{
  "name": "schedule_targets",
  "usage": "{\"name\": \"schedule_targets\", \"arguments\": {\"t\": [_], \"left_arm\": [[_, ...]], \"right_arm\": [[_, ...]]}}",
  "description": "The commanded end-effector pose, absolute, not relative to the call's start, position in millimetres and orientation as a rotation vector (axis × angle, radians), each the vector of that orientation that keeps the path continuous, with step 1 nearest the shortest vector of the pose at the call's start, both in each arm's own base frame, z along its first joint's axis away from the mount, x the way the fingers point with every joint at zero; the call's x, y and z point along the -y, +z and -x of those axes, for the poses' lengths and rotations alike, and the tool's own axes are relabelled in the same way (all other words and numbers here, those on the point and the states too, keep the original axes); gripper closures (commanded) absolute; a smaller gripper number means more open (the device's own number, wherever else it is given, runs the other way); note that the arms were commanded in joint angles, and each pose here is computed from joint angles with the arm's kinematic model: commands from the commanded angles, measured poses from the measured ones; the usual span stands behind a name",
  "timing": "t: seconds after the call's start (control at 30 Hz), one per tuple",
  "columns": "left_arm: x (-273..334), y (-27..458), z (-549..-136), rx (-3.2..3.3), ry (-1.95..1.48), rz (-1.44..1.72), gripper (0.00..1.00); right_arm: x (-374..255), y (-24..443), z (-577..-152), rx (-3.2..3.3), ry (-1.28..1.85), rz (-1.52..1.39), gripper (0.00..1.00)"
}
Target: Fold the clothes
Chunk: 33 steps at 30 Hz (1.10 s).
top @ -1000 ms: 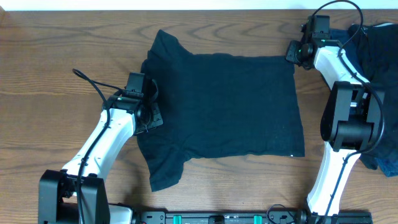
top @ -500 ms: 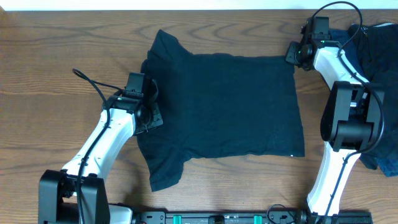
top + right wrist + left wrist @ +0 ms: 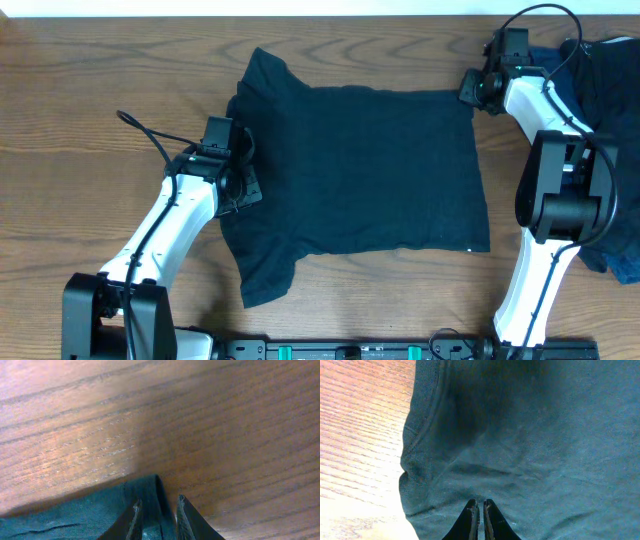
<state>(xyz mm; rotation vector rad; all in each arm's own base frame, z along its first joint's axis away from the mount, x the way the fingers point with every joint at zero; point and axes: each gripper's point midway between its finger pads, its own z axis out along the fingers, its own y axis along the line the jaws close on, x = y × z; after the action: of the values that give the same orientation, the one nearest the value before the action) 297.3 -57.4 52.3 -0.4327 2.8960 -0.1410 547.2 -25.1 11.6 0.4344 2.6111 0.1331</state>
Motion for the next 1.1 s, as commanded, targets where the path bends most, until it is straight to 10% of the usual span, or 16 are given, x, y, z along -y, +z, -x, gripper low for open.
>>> {"name": "schedule_targets", "arguments": {"t": [0.0, 0.37, 0.67, 1.07], "left_arm": [[54.8, 54.9, -300.1, -2.888, -0.124, 0.414, 0.92], [54.8, 54.9, -300.2, -2.888, -0.125, 0.414, 0.92], [54.8, 54.8, -299.8, -2.889, -0.124, 0.414, 0.92], [54.8, 54.9, -300.1, -2.888, -0.124, 0.414, 0.92]], "right_arm": [[30.6, -5.7, -541.1, -2.641, 0.109, -0.456, 0.78], [27.3, -16.0, -540.4, -2.655, 0.114, -0.451, 0.75], [29.4, -12.9, -543.2, -2.642, 0.114, -0.451, 0.98], [30.1, 19.7, -550.8, -2.581, 0.115, -0.419, 0.99]]}}
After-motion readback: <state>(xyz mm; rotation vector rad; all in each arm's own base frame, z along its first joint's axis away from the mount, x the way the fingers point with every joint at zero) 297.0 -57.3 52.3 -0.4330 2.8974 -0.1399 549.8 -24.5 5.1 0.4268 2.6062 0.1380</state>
